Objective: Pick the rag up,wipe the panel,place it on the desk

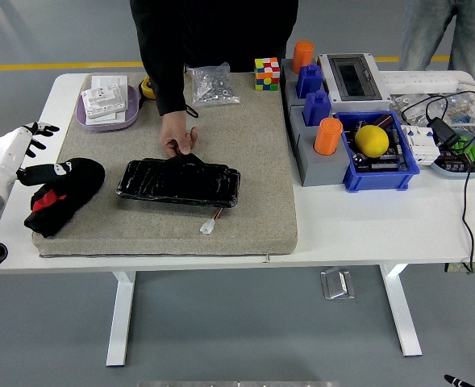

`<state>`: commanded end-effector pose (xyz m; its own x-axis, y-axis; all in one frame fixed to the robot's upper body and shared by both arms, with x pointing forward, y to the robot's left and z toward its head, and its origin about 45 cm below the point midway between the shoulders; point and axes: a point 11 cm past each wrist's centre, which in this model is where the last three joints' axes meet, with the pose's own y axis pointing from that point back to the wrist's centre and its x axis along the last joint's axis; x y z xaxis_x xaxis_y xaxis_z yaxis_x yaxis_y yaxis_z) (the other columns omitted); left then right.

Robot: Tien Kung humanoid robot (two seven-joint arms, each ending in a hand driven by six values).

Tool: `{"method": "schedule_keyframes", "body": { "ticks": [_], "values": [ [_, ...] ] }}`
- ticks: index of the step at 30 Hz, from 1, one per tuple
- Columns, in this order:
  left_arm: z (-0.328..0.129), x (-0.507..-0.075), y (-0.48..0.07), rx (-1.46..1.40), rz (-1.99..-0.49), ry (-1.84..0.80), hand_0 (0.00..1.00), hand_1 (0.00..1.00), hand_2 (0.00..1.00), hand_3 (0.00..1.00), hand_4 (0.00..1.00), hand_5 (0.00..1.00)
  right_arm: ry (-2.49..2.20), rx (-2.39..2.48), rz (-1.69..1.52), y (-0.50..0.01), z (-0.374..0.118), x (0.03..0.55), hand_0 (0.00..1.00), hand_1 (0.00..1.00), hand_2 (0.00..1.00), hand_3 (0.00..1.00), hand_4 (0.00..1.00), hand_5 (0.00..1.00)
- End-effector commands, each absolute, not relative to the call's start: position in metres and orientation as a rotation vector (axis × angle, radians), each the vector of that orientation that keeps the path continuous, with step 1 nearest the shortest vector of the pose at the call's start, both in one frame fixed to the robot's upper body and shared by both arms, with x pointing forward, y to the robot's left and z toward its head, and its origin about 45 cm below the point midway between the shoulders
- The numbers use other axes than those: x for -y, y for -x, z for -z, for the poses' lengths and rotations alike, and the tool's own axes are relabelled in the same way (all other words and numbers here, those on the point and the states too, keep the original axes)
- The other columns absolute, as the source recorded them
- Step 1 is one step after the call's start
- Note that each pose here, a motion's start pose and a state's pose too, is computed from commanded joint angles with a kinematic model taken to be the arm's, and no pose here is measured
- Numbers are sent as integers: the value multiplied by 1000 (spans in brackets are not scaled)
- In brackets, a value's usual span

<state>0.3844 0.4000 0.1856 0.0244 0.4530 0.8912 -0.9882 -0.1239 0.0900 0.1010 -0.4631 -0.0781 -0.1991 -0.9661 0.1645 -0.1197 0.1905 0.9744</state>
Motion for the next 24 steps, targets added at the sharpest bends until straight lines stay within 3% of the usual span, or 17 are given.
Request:
{"method": "schedule_keyframes", "body": {
  "ticks": [24],
  "values": [
    [-147, -399, -378, 682, -1406, -1066, 476, 651, 803, 809, 882, 388, -1085, 1535, 1136, -104, 78, 462, 783, 676, 719, 645, 998, 562]
  ]
}}
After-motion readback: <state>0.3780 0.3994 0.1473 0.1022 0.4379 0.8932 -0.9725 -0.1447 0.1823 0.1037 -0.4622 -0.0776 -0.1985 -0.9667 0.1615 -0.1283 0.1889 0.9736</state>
